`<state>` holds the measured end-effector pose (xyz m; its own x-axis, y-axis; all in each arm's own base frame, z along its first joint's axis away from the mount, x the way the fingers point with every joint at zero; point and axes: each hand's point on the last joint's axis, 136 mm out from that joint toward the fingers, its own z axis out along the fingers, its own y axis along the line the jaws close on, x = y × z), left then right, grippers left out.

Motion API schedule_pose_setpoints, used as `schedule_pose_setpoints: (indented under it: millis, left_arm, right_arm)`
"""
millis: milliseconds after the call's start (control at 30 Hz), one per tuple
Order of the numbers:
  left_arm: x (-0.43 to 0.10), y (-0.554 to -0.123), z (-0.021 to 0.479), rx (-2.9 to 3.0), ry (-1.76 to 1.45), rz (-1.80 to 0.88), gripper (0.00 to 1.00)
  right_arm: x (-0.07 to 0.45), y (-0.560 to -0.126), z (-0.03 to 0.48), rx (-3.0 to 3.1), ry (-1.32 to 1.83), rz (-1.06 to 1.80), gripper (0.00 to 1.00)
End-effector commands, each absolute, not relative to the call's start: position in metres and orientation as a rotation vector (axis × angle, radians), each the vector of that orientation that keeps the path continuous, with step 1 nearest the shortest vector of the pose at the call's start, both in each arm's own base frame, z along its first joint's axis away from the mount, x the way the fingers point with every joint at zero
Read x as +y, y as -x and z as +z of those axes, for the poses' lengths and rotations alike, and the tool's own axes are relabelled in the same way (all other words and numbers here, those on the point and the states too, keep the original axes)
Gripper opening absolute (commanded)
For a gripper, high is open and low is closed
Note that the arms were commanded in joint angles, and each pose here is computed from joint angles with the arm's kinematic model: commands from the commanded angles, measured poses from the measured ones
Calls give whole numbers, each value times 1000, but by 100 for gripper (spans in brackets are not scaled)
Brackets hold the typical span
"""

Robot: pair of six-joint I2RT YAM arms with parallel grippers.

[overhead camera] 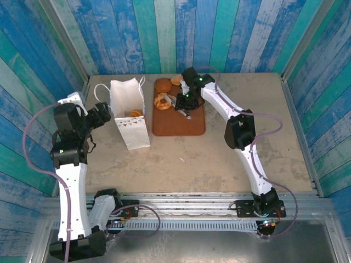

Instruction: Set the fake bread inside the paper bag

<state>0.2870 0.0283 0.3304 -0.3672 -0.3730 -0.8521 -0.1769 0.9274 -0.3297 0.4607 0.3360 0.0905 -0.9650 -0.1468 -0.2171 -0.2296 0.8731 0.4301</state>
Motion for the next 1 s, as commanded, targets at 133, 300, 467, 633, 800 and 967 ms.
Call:
schedule_pose_setpoints:
  millis: [133,300,467,633,800,967]
  left_arm:
    - [31,-281,341,1947,396,-182,94]
    - [33,-276,346,1940,400,-170,94]
    - [34,-270,351,1935,420,-165,94]
    - [33,-267,355,1930,436,-181,94]
    - [29,-267,356,1925,457,-229,94]
    - [26,-272,342,1957,486,-270,94]
  right_arm:
    - [330,-457,118,2815,321,660,35]
    - [323,-451,134,2799,325,650,31]
    - [315,-440,151,2789,329,645,30]
    - [299,-422,172,2772,333,607,29]
    - [282,-401,201,2735,326,586,29]
    - [263,-375,237,2677,306,585,29]
